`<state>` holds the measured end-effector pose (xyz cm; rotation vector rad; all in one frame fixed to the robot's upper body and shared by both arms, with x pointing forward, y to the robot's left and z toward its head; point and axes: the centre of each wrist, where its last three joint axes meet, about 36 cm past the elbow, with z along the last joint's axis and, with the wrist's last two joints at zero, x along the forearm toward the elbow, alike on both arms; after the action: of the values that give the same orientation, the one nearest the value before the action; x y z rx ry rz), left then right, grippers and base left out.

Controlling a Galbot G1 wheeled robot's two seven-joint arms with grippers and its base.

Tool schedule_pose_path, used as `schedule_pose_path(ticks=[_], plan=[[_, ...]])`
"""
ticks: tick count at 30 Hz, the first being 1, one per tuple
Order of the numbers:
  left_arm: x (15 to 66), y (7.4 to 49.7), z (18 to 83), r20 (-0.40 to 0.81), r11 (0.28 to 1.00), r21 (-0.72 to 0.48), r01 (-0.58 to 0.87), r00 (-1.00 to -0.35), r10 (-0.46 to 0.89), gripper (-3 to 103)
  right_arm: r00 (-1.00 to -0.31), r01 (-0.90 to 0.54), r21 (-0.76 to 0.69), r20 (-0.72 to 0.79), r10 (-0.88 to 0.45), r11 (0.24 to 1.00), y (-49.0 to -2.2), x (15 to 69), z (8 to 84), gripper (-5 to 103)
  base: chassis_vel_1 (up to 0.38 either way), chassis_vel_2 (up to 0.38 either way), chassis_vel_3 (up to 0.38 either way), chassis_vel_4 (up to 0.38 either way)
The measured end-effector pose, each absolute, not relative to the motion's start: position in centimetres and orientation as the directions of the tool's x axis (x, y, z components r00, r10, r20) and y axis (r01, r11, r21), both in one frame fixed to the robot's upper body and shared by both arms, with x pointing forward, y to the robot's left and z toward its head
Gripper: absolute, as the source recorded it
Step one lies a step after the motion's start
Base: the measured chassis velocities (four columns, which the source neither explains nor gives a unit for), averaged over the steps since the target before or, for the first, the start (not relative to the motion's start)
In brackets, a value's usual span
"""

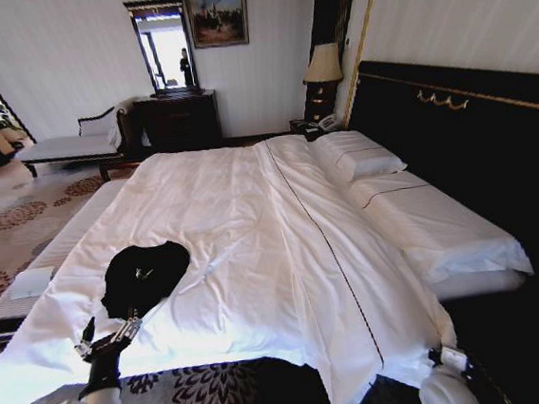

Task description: Fold the clothes on the bed.

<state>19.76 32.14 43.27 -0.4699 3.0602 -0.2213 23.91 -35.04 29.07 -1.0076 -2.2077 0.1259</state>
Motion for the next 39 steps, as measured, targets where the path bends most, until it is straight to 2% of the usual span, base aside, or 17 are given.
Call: schedule_pose_path(ticks=[5,8,9,10,13,15,18,21,22,24,27,28,29,31,32,36,39], plan=[[19.5,32.3,42.8,-0.007,0.940,-0.145,-0.308,-0.950,-0.312,100,-0.440,0.650,-0.350,0.551,0.709,0.675,-33.8,24.7,29.3,1,0.000,0.000,0.000,0.000],[19.3,32.3,42.0,0.002,0.937,-0.148,-0.317,-0.947,-0.320,100,-0.375,0.686,-0.392,0.532,0.759,0.613,-33.0,26.4,30.4,-1,0.000,0.000,0.000,0.000],[19.3,32.3,41.8,0.005,0.935,-0.149,-0.321,-0.946,-0.324,100,-0.348,0.702,-0.390,0.541,0.765,0.596,-32.9,27.0,31.1,4,0.000,0.000,0.000,0.000],[19.3,32.3,41.8,0.005,0.935,-0.149,-0.321,-0.946,-0.324,100,-0.348,0.702,-0.390,0.541,0.765,0.596,-32.9,27.0,31.1,4,0.000,0.000,0.000,0.000],[19.4,32.2,41.8,0.003,0.934,-0.155,-0.320,-0.946,-0.324,100,-0.366,0.720,-0.335,0.560,0.743,0.607,-32.5,27.3,33.7,20,0.000,0.000,0.000,0.000],[19.4,32.2,41.9,0.002,0.935,-0.156,-0.320,-0.946,-0.323,100,-0.378,0.719,-0.328,0.557,0.740,0.613,-32.3,27.1,34.4,20,0.000,0.000,0.000,0.000],[19.6,32.3,42.0,-0.003,0.934,-0.161,-0.320,-0.946,-0.325,100,-0.447,0.708,-0.285,0.529,0.722,0.647,-31.8,26.6,38.3,37,0.000,0.000,0.000,0.000],[19.5,32.3,41.9,0.000,0.932,-0.162,-0.323,-0.945,-0.327,100,-0.487,0.693,-0.266,0.512,0.708,0.670,-31.7,26.6,40.3,42,0.000,0.000,0.000,0.000],[19.5,32.2,42.0,0.001,0.932,-0.162,-0.324,-0.945,-0.328,100,-0.541,0.673,-0.246,0.479,0.691,0.698,-31.8,26.8,42.4,53,0.000,0.000,0.000,0.000],[19.4,32.2,42.2,-0.001,0.933,-0.161,-0.322,-0.945,-0.326,100,-0.568,0.663,-0.237,0.459,0.683,0.710,-31.9,26.9,43.4,53,0.000,0.000,0.000,0.000],[19.3,31.9,42.5,-0.004,0.933,-0.165,-0.320,-0.946,-0.325,100,-0.686,0.607,-0.189,0.367,0.629,0.772,-32.4,28.3,47.2,70,0.000,0.000,0.000,0.000],[19.3,31.9,42.5,-0.003,0.933,-0.167,-0.320,-0.946,-0.325,100,-0.703,0.593,-0.184,0.357,0.615,0.784,-32.5,28.4,47.5,75,0.000,0.000,0.000,0.000],[19.3,31.9,42.5,-0.003,0.933,-0.167,-0.320,-0.946,-0.325,100,-0.703,0.593,-0.184,0.357,0.615,0.784,-32.5,28.4,47.5,75,0.000,0.000,0.000,0.000],[19.2,31.6,42.6,0.002,0.935,-0.169,-0.313,-0.948,-0.317,100,-0.792,0.512,-0.149,0.299,0.532,0.846,-32.4,28.6,48.3,85,0.000,0.000,0.000,0.000],[19.1,31.5,42.6,0.004,0.937,-0.167,-0.308,-0.950,-0.312,100,-0.822,0.482,-0.134,0.274,0.499,0.866,-32.3,28.7,48.3,85,0.000,0.000,0.000,0.000],[19.0,31.0,43.0,0.010,0.939,-0.179,-0.293,-0.955,-0.296,100,-0.886,0.395,-0.117,0.212,0.412,0.911,-31.4,29.3,47.3,99,0.000,0.000,0.000,0.000],[19.0,30.5,43.7,0.020,0.940,-0.200,-0.276,-0.960,-0.278,100,-0.924,0.324,-0.102,0.178,0.338,0.941,-30.7,29.8,45.9,100,0.000,0.000,0.000,0.000]])
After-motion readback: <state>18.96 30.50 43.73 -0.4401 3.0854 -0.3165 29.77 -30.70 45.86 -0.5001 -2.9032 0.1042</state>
